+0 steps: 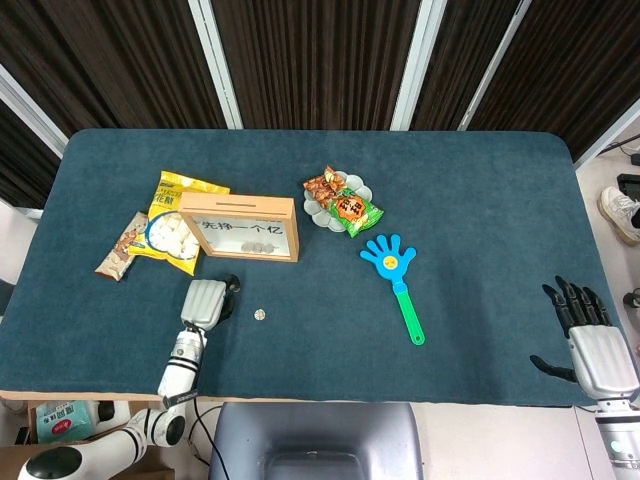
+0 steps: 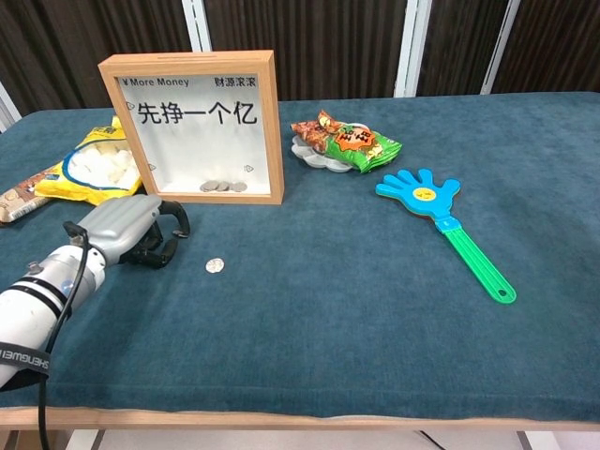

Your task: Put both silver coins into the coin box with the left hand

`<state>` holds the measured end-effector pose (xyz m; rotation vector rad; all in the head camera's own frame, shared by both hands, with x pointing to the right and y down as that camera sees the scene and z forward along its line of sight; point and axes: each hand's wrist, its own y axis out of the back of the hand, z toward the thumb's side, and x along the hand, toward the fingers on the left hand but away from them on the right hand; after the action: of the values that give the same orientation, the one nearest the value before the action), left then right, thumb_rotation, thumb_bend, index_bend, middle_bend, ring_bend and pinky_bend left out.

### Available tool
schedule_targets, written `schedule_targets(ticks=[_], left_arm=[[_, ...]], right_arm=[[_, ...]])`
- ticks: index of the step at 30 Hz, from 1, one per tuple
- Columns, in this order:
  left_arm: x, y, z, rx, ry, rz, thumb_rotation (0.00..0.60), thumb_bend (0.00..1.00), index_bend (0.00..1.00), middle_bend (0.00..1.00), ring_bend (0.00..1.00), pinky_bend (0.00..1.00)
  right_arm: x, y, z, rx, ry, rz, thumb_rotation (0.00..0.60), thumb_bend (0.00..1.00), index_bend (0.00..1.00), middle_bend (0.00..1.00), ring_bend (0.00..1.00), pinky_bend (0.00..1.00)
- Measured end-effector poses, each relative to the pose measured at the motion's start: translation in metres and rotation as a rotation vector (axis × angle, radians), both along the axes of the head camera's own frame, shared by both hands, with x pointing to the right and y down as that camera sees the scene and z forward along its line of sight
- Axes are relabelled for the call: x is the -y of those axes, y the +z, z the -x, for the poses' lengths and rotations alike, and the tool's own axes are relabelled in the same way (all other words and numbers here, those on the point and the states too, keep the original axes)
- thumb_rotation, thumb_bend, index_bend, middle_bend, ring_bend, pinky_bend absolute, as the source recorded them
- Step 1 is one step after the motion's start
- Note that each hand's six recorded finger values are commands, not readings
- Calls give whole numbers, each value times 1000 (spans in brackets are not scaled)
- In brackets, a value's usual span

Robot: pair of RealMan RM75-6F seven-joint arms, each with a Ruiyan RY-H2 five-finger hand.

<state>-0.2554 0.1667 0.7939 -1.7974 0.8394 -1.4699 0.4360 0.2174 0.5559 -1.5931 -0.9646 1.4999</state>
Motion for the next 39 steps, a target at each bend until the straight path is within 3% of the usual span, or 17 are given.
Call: schedule_targets(ticks=[11, 30, 39], left_arm=[[11, -4, 8, 15, -30, -23, 600, 380, 491, 1000, 1000, 1000], [17, -9, 10, 9, -51, -70, 600, 374, 499, 1000, 1000, 1000], [18, -6, 12, 30, -56, -79, 600, 384, 553, 1000, 1000, 1000]], right_arm=[[0, 2, 2, -1, -6, 5, 600, 153, 0, 0, 0, 0], [0, 3, 1, -9, -3, 18, 600, 152, 0, 0, 0, 0], [-1, 3, 1, -11, -3, 23, 600, 153, 0, 0, 0, 0]])
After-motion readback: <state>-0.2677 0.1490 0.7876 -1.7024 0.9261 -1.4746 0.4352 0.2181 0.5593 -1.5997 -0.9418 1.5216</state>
